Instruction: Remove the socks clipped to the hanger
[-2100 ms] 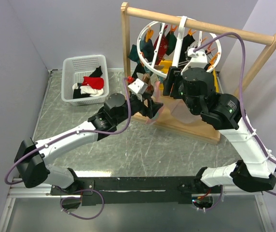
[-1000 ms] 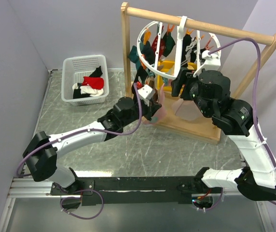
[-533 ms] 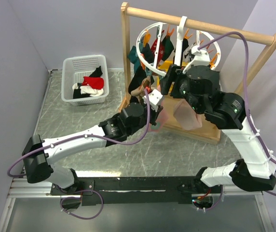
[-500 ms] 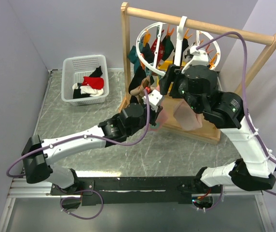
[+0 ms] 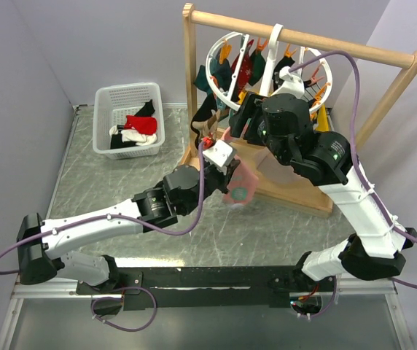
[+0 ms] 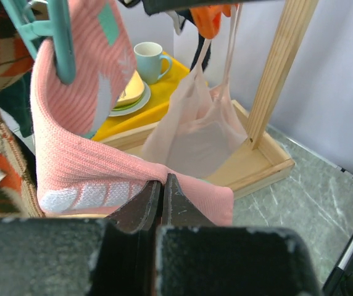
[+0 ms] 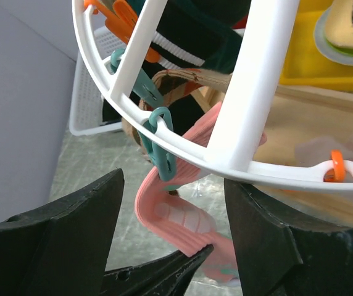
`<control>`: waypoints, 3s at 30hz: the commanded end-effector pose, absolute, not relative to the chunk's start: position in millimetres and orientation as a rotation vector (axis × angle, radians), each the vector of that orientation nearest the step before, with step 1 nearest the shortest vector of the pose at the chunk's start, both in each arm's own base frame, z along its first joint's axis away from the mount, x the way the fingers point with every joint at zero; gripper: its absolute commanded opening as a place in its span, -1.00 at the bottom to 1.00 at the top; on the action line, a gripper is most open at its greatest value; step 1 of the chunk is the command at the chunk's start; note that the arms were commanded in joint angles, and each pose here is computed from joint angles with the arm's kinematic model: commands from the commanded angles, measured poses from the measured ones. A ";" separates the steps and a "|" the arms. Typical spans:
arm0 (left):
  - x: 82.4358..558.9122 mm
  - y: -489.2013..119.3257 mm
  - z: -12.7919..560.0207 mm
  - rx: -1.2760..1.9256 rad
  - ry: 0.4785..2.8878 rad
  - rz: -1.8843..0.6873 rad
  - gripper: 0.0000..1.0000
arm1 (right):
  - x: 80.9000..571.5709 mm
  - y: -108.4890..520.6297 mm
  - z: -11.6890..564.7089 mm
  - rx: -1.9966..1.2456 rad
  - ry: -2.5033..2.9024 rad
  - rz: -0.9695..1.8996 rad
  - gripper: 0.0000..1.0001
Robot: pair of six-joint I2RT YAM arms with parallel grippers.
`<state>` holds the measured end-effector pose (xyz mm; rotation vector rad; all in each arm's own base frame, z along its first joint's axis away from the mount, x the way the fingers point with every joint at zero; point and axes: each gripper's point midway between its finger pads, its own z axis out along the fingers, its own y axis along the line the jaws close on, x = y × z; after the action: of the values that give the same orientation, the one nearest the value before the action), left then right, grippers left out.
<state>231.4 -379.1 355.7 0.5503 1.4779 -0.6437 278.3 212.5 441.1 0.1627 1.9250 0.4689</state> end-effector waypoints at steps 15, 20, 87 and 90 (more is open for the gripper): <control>196.2 -376.8 417.4 0.596 1.296 -0.823 -0.98 | 284.1 230.0 474.2 0.308 1.856 0.644 0.43; 195.4 -377.6 418.7 0.603 1.294 -0.817 -0.98 | 284.6 234.9 473.1 0.340 1.879 0.657 0.43; 382.0 -162.8 365.8 -0.055 1.675 -0.330 -0.98 | 271.5 160.0 448.8 0.223 1.741 0.312 0.66; 404.0 -145.1 369.8 -0.090 1.666 -0.296 -0.98 | 259.6 146.4 450.2 0.222 1.725 0.326 0.68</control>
<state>380.0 -162.2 333.0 -0.0409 1.7641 -0.3154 274.1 170.8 428.4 0.1955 1.8062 0.2980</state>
